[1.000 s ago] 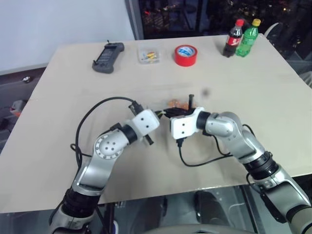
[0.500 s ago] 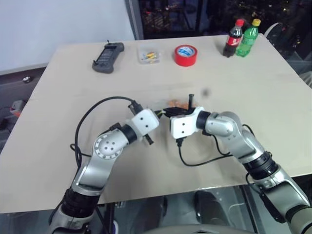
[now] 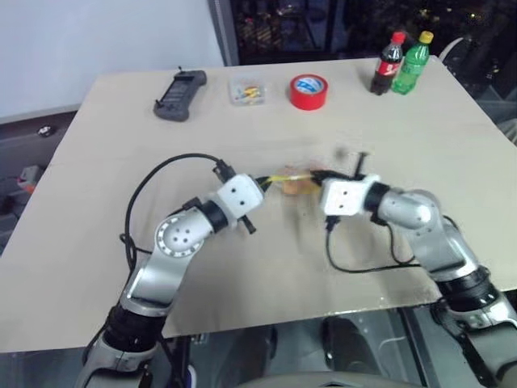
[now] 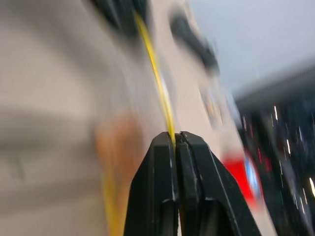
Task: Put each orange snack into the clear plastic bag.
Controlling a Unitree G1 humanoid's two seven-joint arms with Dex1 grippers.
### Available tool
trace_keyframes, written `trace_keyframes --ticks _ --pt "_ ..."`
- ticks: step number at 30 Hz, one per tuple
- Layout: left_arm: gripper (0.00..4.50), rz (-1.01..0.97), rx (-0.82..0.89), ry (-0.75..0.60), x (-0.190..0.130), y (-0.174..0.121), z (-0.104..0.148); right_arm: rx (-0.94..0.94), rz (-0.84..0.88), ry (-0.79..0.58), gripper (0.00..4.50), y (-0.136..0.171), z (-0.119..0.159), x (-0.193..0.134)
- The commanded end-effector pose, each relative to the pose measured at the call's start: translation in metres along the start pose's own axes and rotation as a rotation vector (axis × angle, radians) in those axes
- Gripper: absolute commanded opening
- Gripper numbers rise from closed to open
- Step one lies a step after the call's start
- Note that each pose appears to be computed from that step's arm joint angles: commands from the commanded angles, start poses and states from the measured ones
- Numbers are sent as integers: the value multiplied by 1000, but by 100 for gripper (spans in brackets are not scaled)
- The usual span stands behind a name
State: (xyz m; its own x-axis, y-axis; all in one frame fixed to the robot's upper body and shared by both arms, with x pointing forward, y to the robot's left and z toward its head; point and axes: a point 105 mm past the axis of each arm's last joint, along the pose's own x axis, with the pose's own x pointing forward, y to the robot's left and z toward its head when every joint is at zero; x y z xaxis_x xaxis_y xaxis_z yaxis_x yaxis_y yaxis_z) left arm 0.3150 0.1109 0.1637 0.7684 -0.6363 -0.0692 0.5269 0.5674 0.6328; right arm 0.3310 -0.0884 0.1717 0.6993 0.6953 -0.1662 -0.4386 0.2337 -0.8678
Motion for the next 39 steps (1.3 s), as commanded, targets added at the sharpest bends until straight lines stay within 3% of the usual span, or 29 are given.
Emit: trace_keyframes --ticks 1,4,10,14,19,22,28,39 --pt "0 128 0 44 -11 35 -12 9 -151 163 7 -36 -37 -35" --pt "0 142 -6 48 -11 43 -16 -11 -187 244 7 -46 -56 -50" --pt "0 152 0 7 1 56 -9 -38 -265 271 7 -69 -62 -52" --pt "0 162 -2 -30 13 70 -1 6 -267 173 7 -80 -44 -40" --pt "0 160 -2 -43 16 76 2 171 -163 14 7 -67 -8 -36" --pt "0 154 -5 -40 17 73 0 257 -127 -51 89 -55 11 -33" --pt "0 121 18 -28 16 64 -1 296 -114 -100 389 -39 32 -26" --pt "0 59 84 -68 15 38 15 359 -58 -200 389 -26 83 34"
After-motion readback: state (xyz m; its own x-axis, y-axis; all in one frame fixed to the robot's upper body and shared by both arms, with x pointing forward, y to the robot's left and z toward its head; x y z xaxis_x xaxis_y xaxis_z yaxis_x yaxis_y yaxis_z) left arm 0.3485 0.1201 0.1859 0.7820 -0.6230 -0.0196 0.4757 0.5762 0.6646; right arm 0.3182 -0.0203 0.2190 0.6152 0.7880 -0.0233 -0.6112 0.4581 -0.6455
